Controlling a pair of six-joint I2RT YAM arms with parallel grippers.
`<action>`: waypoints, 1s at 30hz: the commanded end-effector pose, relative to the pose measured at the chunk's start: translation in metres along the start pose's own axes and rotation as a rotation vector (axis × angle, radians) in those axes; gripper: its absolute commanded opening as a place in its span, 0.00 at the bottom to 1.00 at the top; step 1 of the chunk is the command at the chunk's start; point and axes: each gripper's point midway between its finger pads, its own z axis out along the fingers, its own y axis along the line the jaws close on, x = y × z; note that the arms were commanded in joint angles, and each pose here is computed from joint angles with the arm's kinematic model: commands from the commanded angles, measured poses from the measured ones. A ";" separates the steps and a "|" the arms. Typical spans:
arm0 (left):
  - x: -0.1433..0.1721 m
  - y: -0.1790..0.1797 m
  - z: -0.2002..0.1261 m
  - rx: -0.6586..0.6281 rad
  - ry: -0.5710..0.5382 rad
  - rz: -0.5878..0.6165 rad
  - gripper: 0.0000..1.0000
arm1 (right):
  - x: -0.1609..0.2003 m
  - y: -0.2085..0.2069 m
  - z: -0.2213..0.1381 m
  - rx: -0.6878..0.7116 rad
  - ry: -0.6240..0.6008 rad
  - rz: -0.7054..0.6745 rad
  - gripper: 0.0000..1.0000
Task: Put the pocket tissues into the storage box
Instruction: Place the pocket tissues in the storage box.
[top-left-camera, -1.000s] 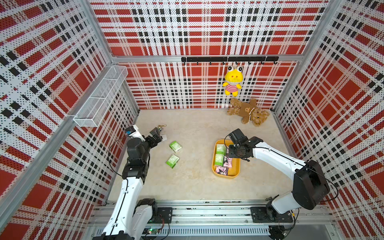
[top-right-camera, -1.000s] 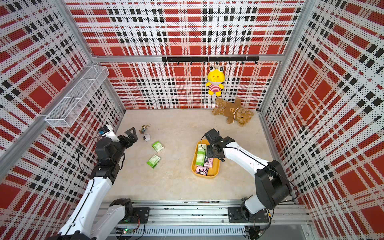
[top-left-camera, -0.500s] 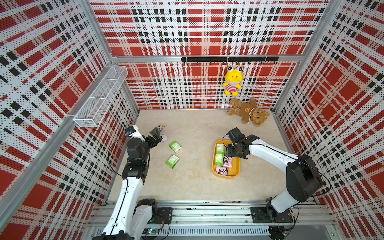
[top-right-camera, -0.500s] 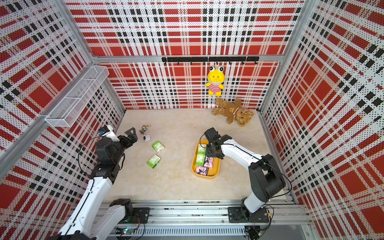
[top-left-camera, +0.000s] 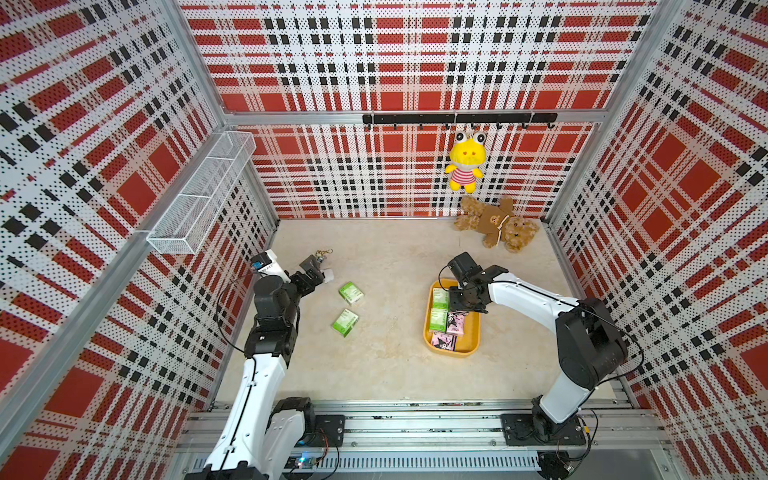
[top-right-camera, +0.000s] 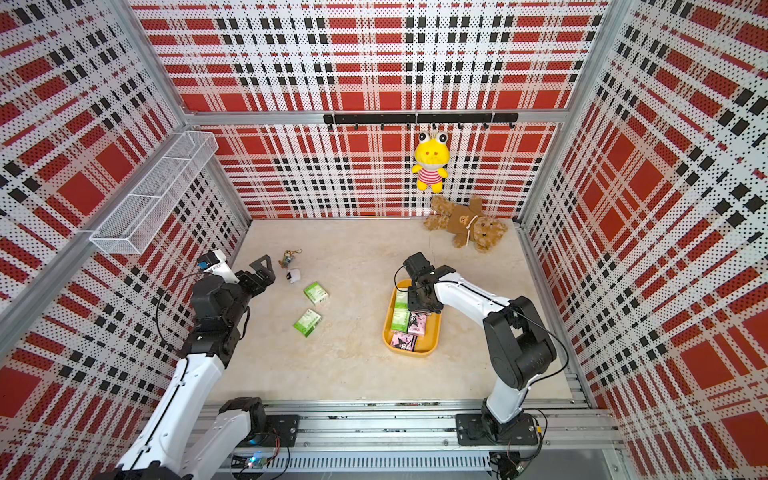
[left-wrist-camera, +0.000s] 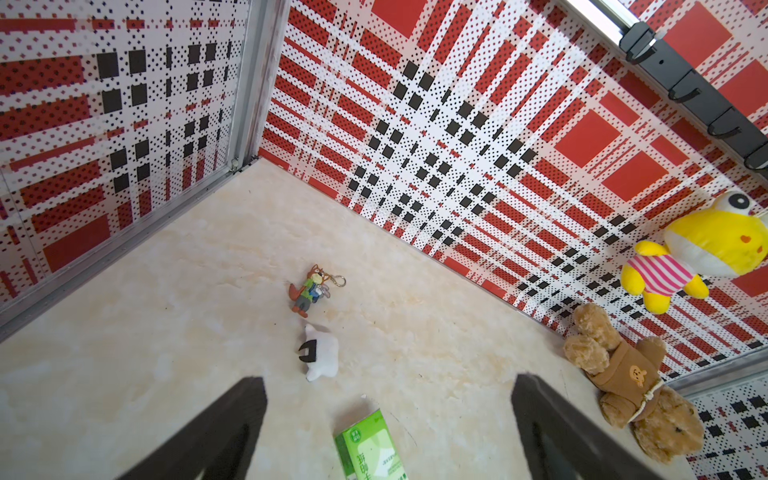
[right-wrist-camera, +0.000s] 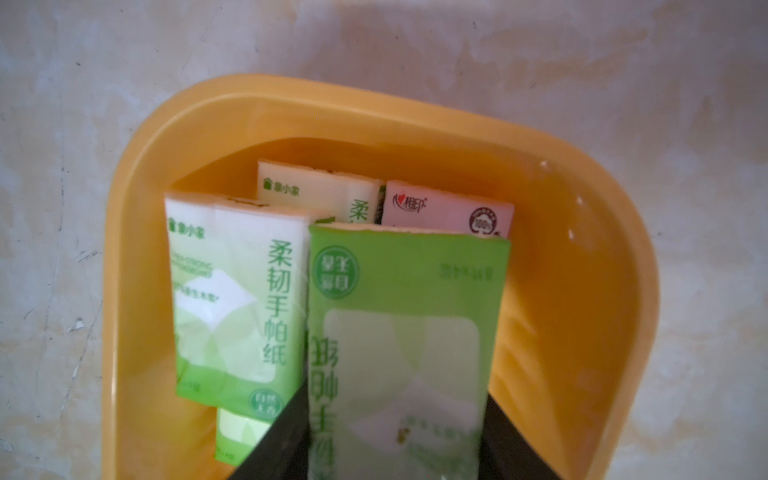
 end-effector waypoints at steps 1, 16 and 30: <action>-0.013 -0.006 -0.004 0.007 -0.036 0.022 1.00 | -0.003 0.002 0.005 0.001 0.000 -0.006 0.53; -0.012 -0.005 -0.003 0.009 -0.030 0.020 1.00 | -0.012 0.004 -0.007 -0.004 -0.028 -0.019 0.68; -0.013 -0.007 -0.004 0.014 -0.035 0.016 1.00 | -0.047 0.008 -0.069 -0.016 -0.158 -0.017 0.70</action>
